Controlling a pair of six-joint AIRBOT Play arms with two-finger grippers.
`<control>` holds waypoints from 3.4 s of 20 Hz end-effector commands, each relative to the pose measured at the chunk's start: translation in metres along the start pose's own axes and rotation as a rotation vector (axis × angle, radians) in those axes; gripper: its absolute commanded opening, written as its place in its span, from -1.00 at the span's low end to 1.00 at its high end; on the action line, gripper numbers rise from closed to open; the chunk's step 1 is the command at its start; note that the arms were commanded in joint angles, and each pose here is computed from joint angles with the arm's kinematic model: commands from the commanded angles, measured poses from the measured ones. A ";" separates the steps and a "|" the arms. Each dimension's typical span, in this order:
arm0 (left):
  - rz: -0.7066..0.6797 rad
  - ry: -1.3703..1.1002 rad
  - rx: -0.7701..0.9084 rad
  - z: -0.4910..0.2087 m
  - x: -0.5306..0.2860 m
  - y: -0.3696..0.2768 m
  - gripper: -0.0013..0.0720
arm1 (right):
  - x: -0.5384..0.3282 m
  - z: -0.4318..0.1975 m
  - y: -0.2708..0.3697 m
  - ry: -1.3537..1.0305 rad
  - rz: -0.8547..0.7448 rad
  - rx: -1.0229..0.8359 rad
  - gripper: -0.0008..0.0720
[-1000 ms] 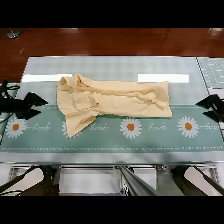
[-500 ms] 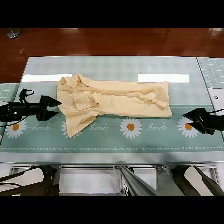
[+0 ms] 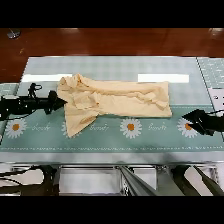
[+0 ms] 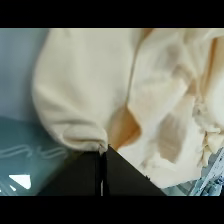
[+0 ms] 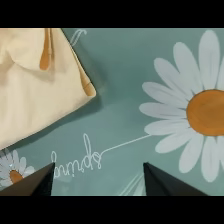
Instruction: Fold the shirts.
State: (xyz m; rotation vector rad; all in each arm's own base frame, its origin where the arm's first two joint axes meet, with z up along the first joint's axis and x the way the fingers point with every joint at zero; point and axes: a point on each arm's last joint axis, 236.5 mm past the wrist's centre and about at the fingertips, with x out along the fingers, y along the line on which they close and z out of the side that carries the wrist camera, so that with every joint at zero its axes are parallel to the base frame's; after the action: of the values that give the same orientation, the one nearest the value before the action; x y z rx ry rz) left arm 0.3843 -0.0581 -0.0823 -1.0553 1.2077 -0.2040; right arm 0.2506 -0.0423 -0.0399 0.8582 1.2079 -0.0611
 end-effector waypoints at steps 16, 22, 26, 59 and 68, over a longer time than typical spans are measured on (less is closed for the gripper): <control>-0.072 0.094 0.169 0.000 -0.014 -0.049 -0.90 | 0.100 0.018 0.040 0.263 0.013 -0.078 0.75; -0.074 0.096 0.169 -0.001 -0.014 -0.049 -0.90 | 0.122 0.017 0.063 0.318 -0.020 -0.148 0.21; -0.082 0.094 0.177 0.002 -0.017 -0.053 -0.90 | 0.112 0.016 0.084 0.356 -0.006 -0.165 -0.88; 0.251 -1.038 1.029 -0.166 -0.478 -0.299 -0.90 | -0.389 -0.085 0.235 -0.770 -0.091 -0.750 -0.88; 0.471 -0.558 0.817 -0.001 -0.226 -0.189 -0.90 | -0.171 0.035 0.210 -0.356 -0.017 -0.626 -0.88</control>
State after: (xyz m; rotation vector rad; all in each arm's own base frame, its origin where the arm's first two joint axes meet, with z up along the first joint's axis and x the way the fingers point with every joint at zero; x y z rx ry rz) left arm 0.3102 -0.0139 0.2724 -0.0427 0.6406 -0.0312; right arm 0.2532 0.0214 0.2788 0.2082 0.7604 0.1161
